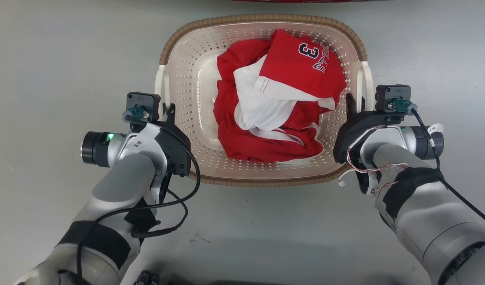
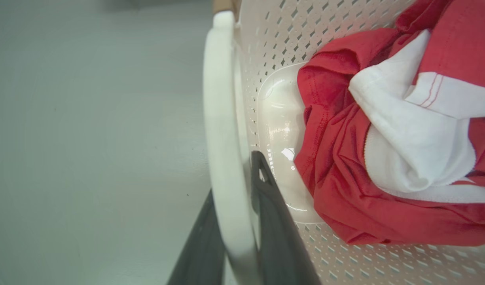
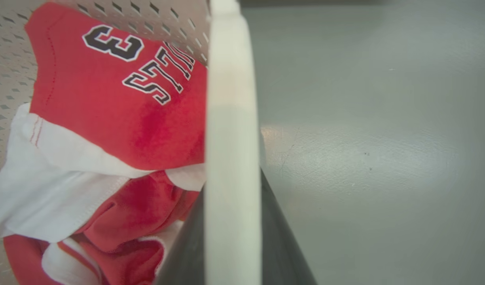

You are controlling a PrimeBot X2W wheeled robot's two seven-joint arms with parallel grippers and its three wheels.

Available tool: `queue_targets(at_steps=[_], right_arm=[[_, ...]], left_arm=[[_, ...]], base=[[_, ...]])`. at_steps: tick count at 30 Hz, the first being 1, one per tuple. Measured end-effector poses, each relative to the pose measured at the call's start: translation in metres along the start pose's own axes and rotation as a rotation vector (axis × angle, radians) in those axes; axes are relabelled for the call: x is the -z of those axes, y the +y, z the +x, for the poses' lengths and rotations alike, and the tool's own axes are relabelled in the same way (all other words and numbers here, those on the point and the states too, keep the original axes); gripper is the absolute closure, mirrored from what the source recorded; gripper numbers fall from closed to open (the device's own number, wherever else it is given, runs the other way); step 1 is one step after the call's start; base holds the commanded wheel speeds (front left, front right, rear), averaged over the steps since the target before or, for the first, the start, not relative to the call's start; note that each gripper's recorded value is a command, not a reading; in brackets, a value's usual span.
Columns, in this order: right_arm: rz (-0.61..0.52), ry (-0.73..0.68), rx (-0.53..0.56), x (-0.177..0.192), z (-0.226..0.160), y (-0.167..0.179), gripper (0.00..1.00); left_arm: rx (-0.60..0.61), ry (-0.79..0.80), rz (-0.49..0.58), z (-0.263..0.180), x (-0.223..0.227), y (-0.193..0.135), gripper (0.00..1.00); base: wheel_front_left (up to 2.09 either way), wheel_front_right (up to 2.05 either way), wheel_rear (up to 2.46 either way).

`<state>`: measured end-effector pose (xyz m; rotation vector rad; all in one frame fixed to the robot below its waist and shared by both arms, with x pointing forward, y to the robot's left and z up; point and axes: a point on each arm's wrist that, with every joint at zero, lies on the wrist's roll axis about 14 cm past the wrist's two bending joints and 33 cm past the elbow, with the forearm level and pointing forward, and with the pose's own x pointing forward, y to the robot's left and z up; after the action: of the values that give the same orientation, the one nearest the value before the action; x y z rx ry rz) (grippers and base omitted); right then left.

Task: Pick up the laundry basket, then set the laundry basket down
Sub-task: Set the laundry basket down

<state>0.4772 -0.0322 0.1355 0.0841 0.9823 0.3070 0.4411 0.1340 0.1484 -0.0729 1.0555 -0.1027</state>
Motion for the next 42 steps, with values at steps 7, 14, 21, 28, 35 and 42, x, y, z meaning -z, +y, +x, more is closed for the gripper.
queue_targets(at_steps=[7,14,21,28,35,42], right_arm=[[-0.001,-0.002,-0.004,0.001,0.001,0.001,0.91],[-0.016,-0.005,-0.016,0.001,0.001,0.004,0.00],[-0.020,-0.017,-0.018,-0.003,0.000,0.006,0.00],[-0.031,-0.040,-0.009,-0.013,-0.006,0.004,0.00],[-0.047,-0.083,0.001,-0.032,-0.017,0.003,0.00],[-0.056,-0.146,0.019,-0.058,-0.035,0.001,0.00]], left_arm=[[-0.004,-0.009,0.002,0.001,0.000,0.001,1.00],[-0.004,-0.039,0.008,0.003,-0.011,0.002,0.38],[-0.009,-0.050,0.003,0.001,-0.014,0.002,0.00],[-0.027,-0.073,0.000,-0.006,-0.022,0.006,0.00],[-0.031,-0.112,-0.011,-0.017,-0.035,0.005,0.00],[-0.030,-0.164,-0.024,-0.034,-0.048,0.001,0.00]], base=[[0.00,0.00,0.00],[0.00,0.00,0.00],[0.00,0.00,0.00],[0.00,0.00,0.00],[0.00,0.00,0.00],[0.00,0.00,0.00]])
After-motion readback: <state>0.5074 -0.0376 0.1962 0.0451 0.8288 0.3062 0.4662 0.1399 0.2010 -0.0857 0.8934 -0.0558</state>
